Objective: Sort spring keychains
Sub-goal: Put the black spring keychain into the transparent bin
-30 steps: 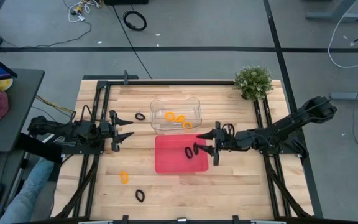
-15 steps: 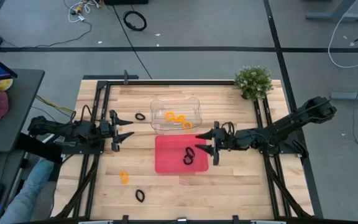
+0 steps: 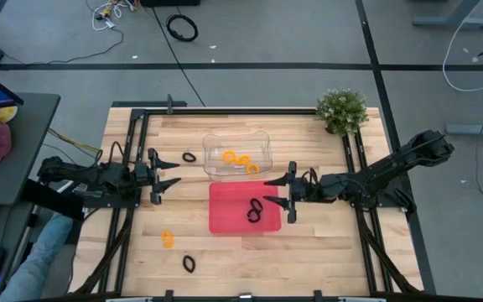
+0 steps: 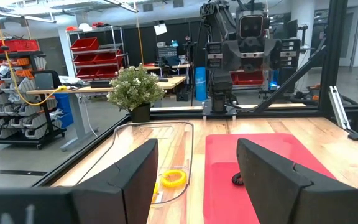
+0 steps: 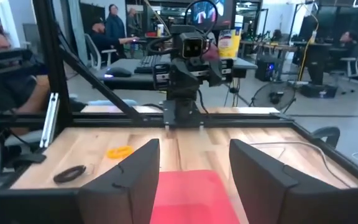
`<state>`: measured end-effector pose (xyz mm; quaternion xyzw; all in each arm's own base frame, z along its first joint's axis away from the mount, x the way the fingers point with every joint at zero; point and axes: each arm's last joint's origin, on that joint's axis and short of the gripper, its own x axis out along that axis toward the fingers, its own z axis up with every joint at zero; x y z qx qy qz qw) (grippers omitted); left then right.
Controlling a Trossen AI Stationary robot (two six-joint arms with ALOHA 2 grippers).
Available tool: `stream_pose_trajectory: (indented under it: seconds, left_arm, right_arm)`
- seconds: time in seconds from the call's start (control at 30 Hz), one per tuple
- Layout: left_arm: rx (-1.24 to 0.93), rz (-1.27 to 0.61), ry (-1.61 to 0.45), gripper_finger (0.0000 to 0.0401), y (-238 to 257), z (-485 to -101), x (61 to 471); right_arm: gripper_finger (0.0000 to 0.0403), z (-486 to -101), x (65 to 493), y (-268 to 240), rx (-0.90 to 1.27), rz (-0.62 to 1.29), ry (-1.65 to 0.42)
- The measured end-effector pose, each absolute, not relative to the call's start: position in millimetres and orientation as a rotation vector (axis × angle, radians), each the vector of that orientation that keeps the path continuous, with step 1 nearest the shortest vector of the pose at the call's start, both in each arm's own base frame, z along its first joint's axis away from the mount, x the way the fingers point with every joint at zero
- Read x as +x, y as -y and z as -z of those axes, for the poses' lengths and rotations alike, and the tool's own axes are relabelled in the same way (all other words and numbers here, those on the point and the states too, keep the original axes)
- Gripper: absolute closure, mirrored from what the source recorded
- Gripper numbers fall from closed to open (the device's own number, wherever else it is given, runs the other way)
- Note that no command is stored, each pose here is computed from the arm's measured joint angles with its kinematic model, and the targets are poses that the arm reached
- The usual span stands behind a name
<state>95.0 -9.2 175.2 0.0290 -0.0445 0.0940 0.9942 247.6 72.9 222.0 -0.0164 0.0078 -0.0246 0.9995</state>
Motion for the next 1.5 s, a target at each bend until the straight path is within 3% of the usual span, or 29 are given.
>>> stream_pose_trajectory:
  seconds: [0.17,0.37,0.57,0.73,1.1,1.5]
  left_arm:
    - [0.058,-0.189,0.089,0.0179,9,-175,95]
    - [0.058,-0.189,0.089,0.0179,9,-175,95]
    - [0.058,-0.189,0.089,0.0179,9,-175,95]
    - [0.058,-0.189,0.089,0.0179,9,-175,95]
    - [0.058,-0.188,0.089,0.0179,9,-175,95]
    - [0.06,-0.189,0.089,0.0179,9,-175,95]
  right_arm:
    - [0.0204,-222,248,-69,-0.128,0.064,-0.026]
    - [0.0204,-236,239,-64,-0.071,0.079,0.006]
    - [0.0204,-257,214,-43,-0.011,0.122,-0.023]
    - [0.0204,-270,185,-30,0.007,0.042,0.034]
    - [0.0204,-249,120,-13,0.02,0.043,0.305]
    - [0.0204,-247,73,-7,0.042,0.005,0.385]
